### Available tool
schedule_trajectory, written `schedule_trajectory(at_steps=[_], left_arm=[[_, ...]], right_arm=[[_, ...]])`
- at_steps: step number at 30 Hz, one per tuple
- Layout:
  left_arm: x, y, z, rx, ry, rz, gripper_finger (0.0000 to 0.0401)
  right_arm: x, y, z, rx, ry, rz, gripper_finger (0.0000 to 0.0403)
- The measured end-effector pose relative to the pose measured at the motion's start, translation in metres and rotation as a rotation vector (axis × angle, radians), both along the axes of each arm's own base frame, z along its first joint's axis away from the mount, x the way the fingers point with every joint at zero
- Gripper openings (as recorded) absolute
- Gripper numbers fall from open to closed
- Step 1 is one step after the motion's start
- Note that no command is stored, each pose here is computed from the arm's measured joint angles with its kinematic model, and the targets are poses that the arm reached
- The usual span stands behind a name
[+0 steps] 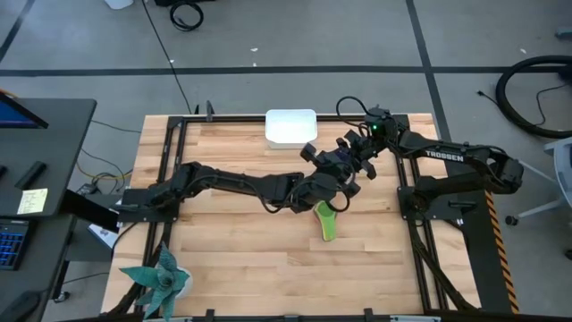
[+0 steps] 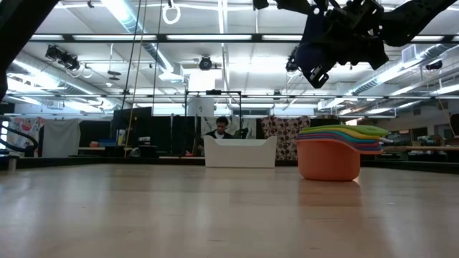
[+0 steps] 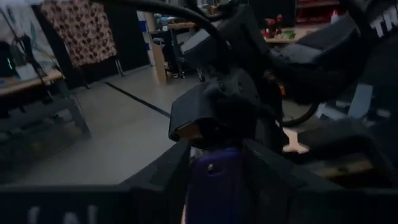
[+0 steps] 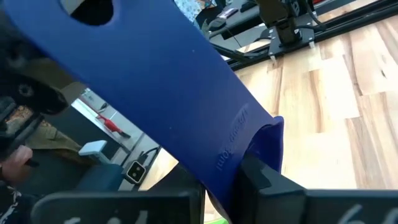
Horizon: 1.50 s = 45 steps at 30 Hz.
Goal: Nest measuring cups in basket
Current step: Stack the dark blue measuring cup on top of the green measuring cup
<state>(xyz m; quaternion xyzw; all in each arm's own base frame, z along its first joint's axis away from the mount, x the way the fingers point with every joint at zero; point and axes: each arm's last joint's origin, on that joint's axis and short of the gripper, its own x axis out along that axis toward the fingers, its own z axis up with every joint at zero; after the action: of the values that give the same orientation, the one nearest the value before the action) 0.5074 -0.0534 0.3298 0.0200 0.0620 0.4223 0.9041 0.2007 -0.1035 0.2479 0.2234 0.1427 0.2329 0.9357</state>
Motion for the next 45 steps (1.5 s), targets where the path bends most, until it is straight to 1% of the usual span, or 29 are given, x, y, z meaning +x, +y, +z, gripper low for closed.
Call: schedule_trajectory(at_steps=[4,7,9,12,15,18,23,27,31,36,40,45], left_arm=[[-0.003,-0.008,0.003,0.079,0.09,-0.018,0.0194],[-0.009,-0.015,0.015,0.126,0.122,-0.029,0.0216],[-0.014,-0.02,0.023,0.136,0.114,-0.029,0.0222],[-0.022,-0.026,0.033,0.14,0.1,0.011,0.0223],[-0.033,-0.034,0.046,0.198,0.155,0.06,0.0222],[-0.045,-0.045,0.057,0.247,0.213,0.142,0.0221],[-0.062,-0.064,0.065,0.278,0.301,0.332,0.0221],[-0.072,-0.083,0.071,0.309,0.34,0.294,0.0221],[-0.079,-0.098,0.074,0.32,0.344,0.262,0.0222],[-0.09,-0.107,0.082,0.321,0.334,0.235,0.0222],[-0.096,-0.112,0.087,0.321,0.327,0.219,0.0222],[-0.098,-0.112,0.09,0.323,0.329,0.217,0.0222]], right_arm=[[0.0,0.0,0.0,0.002,0.0,0.001,0.0045],[0.0,0.0,0.0,-0.003,-0.001,-0.002,0.0045],[0.0,0.0,0.0,-0.006,-0.002,-0.002,0.0045],[0.0,0.0,0.0,-0.022,-0.007,-0.009,0.0045],[0.0,0.0,-0.001,-0.054,-0.013,-0.023,0.0045],[0.002,0.001,-0.003,-0.103,-0.007,-0.045,0.0045],[0.007,0.009,-0.007,-0.224,-0.004,-0.07,0.0045],[0.011,0.021,-0.013,-0.358,0.031,-0.083,0.0045],[0.016,0.035,-0.019,-0.497,0.081,-0.085,0.0045],[0.02,0.055,-0.025,-0.664,0.135,-0.075,0.0045],[0.021,0.074,-0.029,-0.81,0.152,-0.008,0.0045],[0.021,0.099,-0.033,-0.941,0.161,0.06,0.0045]])
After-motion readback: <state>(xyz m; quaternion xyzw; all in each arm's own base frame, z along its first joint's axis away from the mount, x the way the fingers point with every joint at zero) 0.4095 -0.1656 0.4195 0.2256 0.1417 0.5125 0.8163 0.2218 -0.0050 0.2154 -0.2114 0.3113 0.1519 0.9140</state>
